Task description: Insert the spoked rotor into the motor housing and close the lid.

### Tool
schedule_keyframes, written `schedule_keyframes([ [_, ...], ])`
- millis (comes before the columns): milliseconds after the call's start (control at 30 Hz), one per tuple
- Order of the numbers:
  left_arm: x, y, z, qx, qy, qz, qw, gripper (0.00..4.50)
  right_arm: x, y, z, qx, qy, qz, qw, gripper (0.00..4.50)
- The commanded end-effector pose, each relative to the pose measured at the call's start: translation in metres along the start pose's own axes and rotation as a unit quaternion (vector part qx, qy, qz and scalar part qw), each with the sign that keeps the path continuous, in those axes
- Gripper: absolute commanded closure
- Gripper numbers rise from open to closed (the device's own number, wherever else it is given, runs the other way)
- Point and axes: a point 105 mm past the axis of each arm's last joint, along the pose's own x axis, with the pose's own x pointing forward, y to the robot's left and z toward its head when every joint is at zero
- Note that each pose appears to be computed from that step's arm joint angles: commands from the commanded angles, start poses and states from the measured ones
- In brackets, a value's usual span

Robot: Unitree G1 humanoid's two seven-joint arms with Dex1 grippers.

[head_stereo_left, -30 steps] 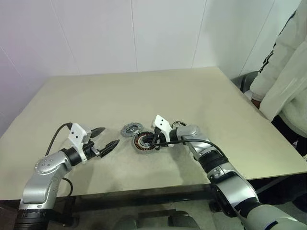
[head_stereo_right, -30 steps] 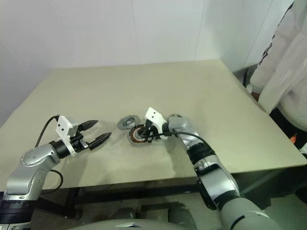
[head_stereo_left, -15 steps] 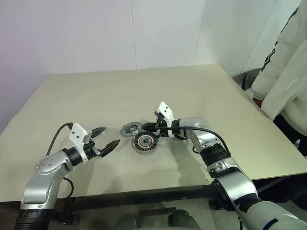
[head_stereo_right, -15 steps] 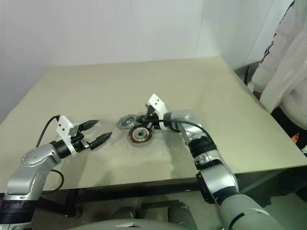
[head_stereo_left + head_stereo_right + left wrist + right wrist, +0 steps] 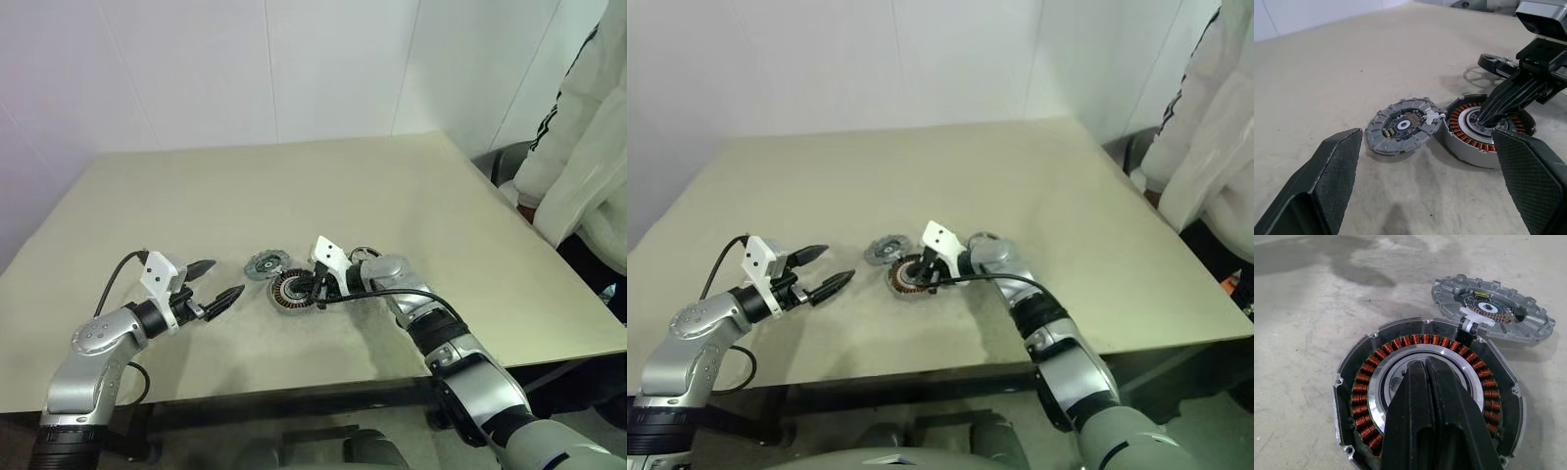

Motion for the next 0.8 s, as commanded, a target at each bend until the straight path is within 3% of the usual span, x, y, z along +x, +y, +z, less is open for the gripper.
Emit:
schedule_keyframes([
  [33,0.001,-0.001,0.013,0.022,-0.018,0.001,1.000,0.00,-0.004,-0.010,0.029,-0.005,-0.039,-0.017,0.999,4.45],
  [167,0.002,-0.002,0.014,0.023,-0.019,-0.002,1.000,0.00,-0.010,-0.019,0.058,-0.012,-0.079,-0.029,0.996,4.45],
  [467,0.000,0.001,0.014,0.021,-0.020,0.002,1.000,0.00,-0.003,-0.010,0.039,-0.036,-0.039,-0.004,0.999,4.45],
  [800,-0.005,0.002,0.012,0.016,-0.015,0.004,1.000,0.00,-0.010,0.001,0.047,-0.021,-0.077,0.026,0.996,4.45],
])
